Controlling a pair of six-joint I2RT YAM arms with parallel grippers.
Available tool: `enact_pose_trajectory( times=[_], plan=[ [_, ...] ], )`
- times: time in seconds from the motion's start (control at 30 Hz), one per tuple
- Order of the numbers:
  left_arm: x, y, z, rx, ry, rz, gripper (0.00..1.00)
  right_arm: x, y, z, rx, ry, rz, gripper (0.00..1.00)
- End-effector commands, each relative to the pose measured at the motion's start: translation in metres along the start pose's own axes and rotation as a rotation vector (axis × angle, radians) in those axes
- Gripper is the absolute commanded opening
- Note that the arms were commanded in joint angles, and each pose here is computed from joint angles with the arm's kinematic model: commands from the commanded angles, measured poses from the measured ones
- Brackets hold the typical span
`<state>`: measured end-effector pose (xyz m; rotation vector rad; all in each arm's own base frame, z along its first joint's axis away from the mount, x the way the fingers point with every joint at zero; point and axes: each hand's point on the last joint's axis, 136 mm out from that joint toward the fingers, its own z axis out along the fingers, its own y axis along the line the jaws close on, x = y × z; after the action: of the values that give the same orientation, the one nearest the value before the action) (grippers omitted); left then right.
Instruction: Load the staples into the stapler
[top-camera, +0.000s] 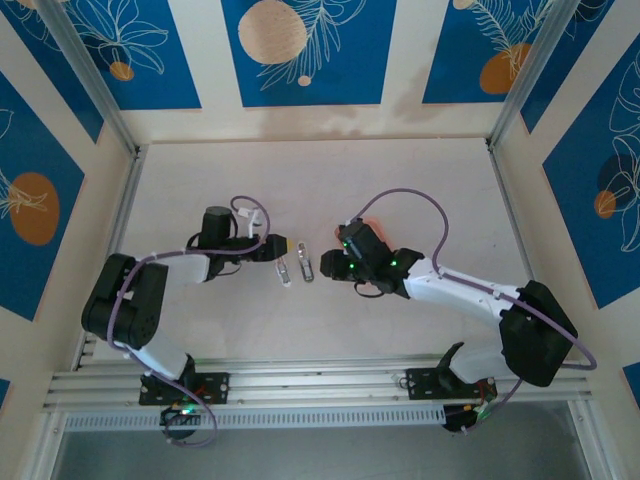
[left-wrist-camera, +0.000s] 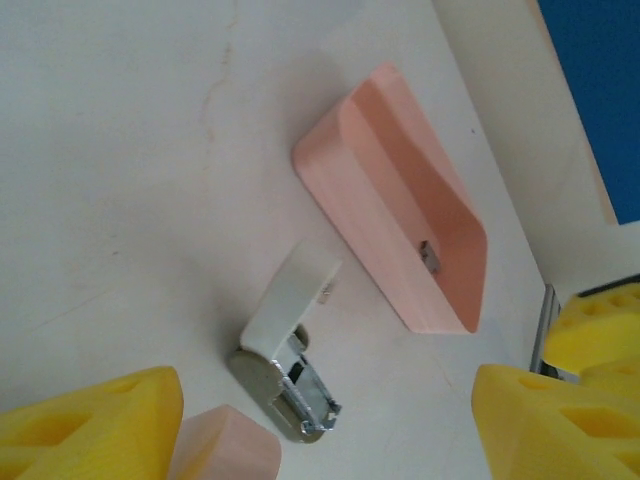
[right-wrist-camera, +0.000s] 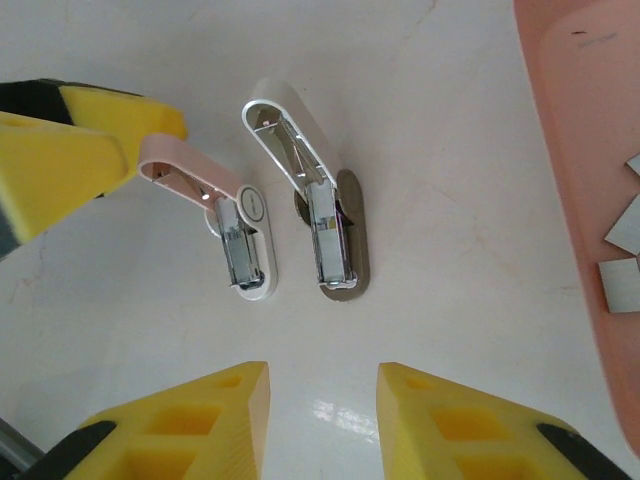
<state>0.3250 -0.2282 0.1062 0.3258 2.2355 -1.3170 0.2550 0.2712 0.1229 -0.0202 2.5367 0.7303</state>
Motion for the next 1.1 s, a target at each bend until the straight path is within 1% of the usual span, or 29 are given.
enact_pose_trajectory(
  times=[0.0, 0.13, 0.3, 0.37, 0.53, 0.6, 0.77, 0.9, 0.97, 1.07],
  plan=[
    [0.002, -0.028, -0.004, 0.101, 0.004, 0.107, 0.76, -0.002, 0.005, -0.008, -0.037, -0.009, 0.005, 0.34],
    [0.016, -0.037, -0.005, 0.120, 0.046, 0.142, 0.75, -0.002, 0.006, -0.008, -0.044, 0.003, 0.000, 0.34],
    [0.043, -0.042, -0.003, 0.104, 0.155, 0.168, 0.75, -0.003, 0.013, -0.007, -0.061, 0.020, -0.009, 0.34],
    [0.047, -0.047, -0.006, 0.106, 0.165, 0.175, 0.76, -0.004, 0.017, -0.007, -0.070, 0.026, -0.012, 0.34],
    [0.038, -0.052, -0.015, 0.072, 0.084, 0.172, 0.77, -0.005, 0.031, -0.004, -0.106, 0.050, -0.022, 0.34],
    [0.035, -0.050, -0.019, 0.037, 0.057, 0.159, 0.77, -0.005, 0.039, -0.001, -0.121, 0.066, -0.031, 0.34],
    [0.027, -0.016, -0.035, -0.209, -0.048, 0.006, 0.81, -0.008, 0.061, 0.011, -0.152, 0.111, -0.063, 0.33],
    [0.032, 0.003, -0.051, -0.335, -0.120, -0.092, 0.82, -0.009, 0.077, 0.025, -0.174, 0.156, -0.078, 0.33],
    [0.037, 0.011, -0.059, -0.381, -0.160, -0.133, 0.82, -0.008, 0.077, 0.033, -0.137, 0.181, -0.064, 0.33],
    [0.045, 0.019, -0.071, -0.426, -0.202, -0.150, 0.82, -0.005, 0.073, 0.045, -0.084, 0.230, -0.051, 0.32]
  ],
)
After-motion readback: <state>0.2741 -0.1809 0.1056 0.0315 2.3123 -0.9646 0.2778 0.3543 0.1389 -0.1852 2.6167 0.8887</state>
